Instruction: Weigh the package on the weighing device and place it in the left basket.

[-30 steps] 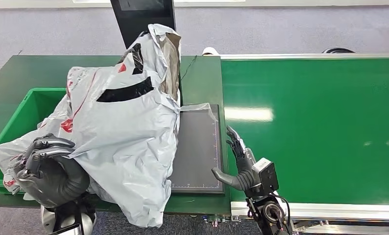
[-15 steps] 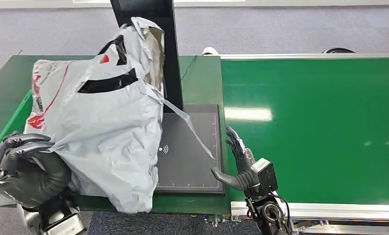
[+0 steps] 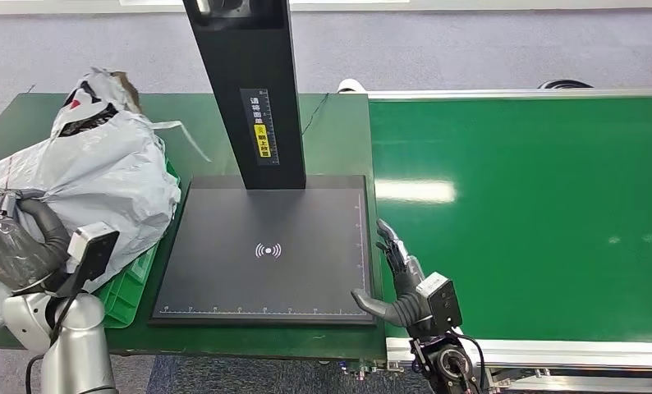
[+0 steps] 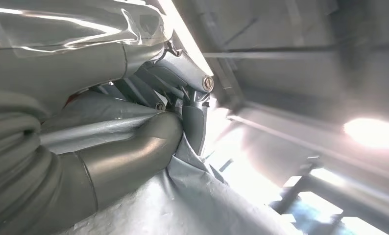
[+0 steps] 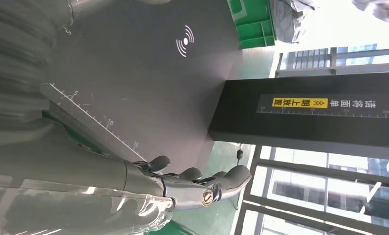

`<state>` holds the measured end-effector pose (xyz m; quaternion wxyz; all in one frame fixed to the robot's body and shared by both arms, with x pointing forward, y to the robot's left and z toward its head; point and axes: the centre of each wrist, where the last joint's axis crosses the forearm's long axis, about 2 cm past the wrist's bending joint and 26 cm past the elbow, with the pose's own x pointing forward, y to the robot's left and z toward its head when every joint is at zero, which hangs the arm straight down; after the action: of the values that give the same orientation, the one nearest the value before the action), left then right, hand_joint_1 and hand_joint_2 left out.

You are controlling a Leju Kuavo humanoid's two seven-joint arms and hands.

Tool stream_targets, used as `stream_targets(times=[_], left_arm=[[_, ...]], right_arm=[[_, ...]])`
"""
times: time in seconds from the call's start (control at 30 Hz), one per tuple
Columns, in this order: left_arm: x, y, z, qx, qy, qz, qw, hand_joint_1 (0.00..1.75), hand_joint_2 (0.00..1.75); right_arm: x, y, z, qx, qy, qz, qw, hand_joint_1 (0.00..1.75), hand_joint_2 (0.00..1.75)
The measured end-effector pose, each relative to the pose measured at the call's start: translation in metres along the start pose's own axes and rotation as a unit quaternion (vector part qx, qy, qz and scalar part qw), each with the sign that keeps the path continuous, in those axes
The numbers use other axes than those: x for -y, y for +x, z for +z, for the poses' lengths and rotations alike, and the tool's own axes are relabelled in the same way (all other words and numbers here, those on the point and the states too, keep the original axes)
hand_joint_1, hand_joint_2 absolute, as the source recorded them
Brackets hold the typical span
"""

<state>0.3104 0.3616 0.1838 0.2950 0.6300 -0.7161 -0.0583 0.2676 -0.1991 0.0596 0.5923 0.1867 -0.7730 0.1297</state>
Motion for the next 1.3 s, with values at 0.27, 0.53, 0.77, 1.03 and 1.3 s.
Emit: stream_targets(times=[0.27,0.53,0.77,1.03,1.3], left_arm=[[0.011,-0.027,0.010,-0.088,-0.040,-0.022,0.995,1.75,1.75],[0.021,-0.034,0.019,-0.136,-0.082,0.021,0.987,1.75,1.75],[0.035,-0.014,0.023,-0.140,-0.193,0.109,0.965,1.75,1.75],[0.041,0.002,0.030,-0.108,-0.238,0.135,0.956,1.33,1.75],[0.038,0.026,0.045,-0.099,-0.330,0.251,0.905,0.00,1.75]], right_arm=[[0.000,0.000,0.002,-0.003,0.003,-0.001,1.000,0.00,1.75],[0.001,0.000,0.001,-0.004,0.005,0.002,1.000,0.00,1.75],[0.003,0.001,0.000,-0.004,0.007,0.008,1.000,0.00,1.75],[0.005,0.000,0.001,-0.006,0.007,0.011,1.000,0.00,1.75],[0.007,-0.001,-0.002,-0.007,0.011,0.017,1.000,0.00,1.75]])
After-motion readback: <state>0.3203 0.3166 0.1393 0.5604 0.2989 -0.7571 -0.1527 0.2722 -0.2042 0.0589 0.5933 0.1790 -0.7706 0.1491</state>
